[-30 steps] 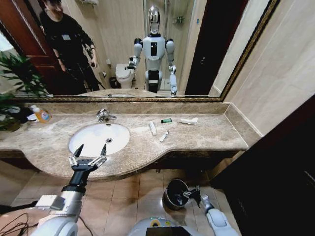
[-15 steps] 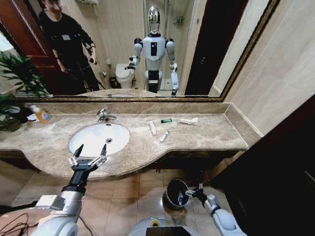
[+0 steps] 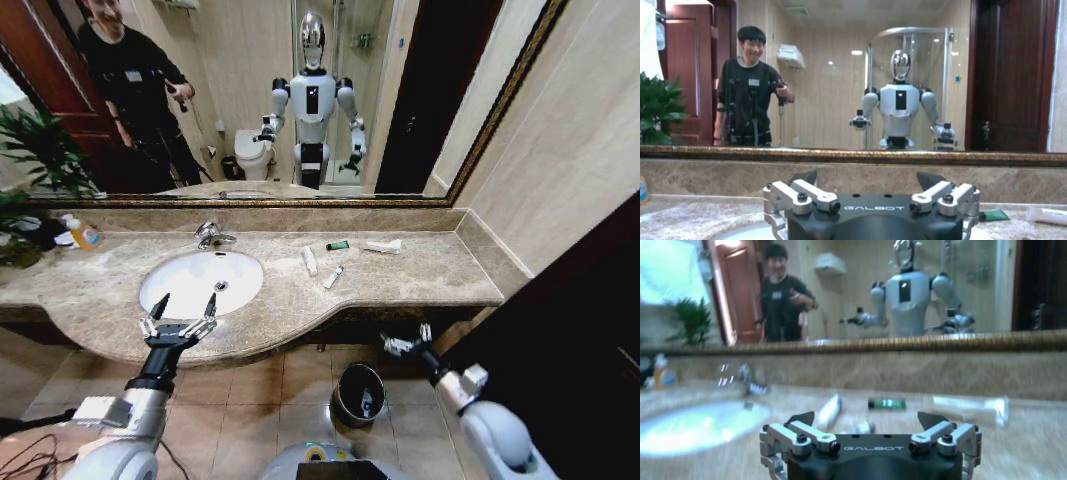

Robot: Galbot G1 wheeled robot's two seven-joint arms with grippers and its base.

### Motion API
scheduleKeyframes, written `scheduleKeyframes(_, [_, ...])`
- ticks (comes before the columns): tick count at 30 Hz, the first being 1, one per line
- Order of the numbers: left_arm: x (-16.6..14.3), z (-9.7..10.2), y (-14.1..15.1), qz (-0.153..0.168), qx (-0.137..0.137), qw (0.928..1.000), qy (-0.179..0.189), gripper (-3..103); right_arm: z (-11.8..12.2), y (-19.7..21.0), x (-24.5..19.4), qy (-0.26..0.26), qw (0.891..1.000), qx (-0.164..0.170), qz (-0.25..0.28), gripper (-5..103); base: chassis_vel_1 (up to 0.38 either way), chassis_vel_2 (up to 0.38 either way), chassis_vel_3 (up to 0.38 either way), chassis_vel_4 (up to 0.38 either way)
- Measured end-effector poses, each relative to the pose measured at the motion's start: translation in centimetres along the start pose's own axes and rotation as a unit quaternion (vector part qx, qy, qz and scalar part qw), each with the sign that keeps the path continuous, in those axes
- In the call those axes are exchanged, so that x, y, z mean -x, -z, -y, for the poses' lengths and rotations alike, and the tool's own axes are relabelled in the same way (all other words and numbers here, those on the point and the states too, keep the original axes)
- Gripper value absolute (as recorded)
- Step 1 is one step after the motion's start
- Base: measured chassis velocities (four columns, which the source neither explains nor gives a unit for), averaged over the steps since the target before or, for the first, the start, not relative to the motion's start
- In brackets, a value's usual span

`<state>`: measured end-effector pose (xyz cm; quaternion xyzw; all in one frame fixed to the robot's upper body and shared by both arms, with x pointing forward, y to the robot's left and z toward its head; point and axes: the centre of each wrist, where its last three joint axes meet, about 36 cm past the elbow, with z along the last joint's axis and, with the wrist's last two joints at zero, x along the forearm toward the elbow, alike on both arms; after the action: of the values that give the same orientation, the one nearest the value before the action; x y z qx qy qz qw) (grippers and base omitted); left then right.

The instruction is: Pick up the trash from the sink and place it in the trash bin.

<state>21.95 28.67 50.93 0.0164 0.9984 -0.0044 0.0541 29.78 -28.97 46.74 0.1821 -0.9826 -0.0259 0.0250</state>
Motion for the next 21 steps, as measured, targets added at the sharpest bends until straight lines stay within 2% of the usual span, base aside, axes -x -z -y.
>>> scheduleKeyframes(2, [0.0,0.0,0.0,0.000,0.000,1.0000,0.000,100,-0.6,1.1,0.7,-0.014,1.000,0.004,0.000,100,0.000,0.000,0.000,0.000])
scheduleKeyframes(5, [0.0,0.0,0.0,0.000,0.000,1.0000,0.000,100,-2.6,3.5,3.2,-0.077,0.997,0.018,-0.026,100,0.000,0.000,0.000,0.000])
scheduleKeyframes(6, [0.0,0.0,0.0,0.000,0.000,1.0000,0.000,100,-2.6,3.5,3.2,-0.077,0.997,0.018,-0.026,100,0.000,0.000,0.000,0.000])
scheduleKeyframes(9, [0.0,0.0,0.0,0.000,0.000,1.0000,0.000,100,-2.8,3.1,7.1,-0.142,0.989,0.017,-0.040,100,0.000,0.000,0.000,0.000])
scheduleKeyframes(10, [0.0,0.0,0.0,0.000,0.000,1.0000,0.000,100,-2.8,3.1,7.1,-0.142,0.989,0.017,-0.040,100,0.000,0.000,0.000,0.000])
scheduleKeyframes(12, [0.0,0.0,0.0,0.000,0.000,1.0000,0.000,100,-3.0,2.9,9.8,-0.163,0.985,0.017,-0.045,100,0.000,0.000,0.000,0.000])
scheduleKeyframes(15, [0.0,0.0,0.0,0.000,0.000,1.0000,0.000,100,-3.4,2.7,11.3,-0.163,0.985,0.020,-0.047,100,0.000,0.000,0.000,0.000])
scheduleKeyframes(21, [0.0,0.0,0.0,0.000,0.000,1.0000,0.000,100,-5.1,2.1,14.8,-0.130,0.990,0.023,-0.057,100,0.000,0.000,0.000,0.000])
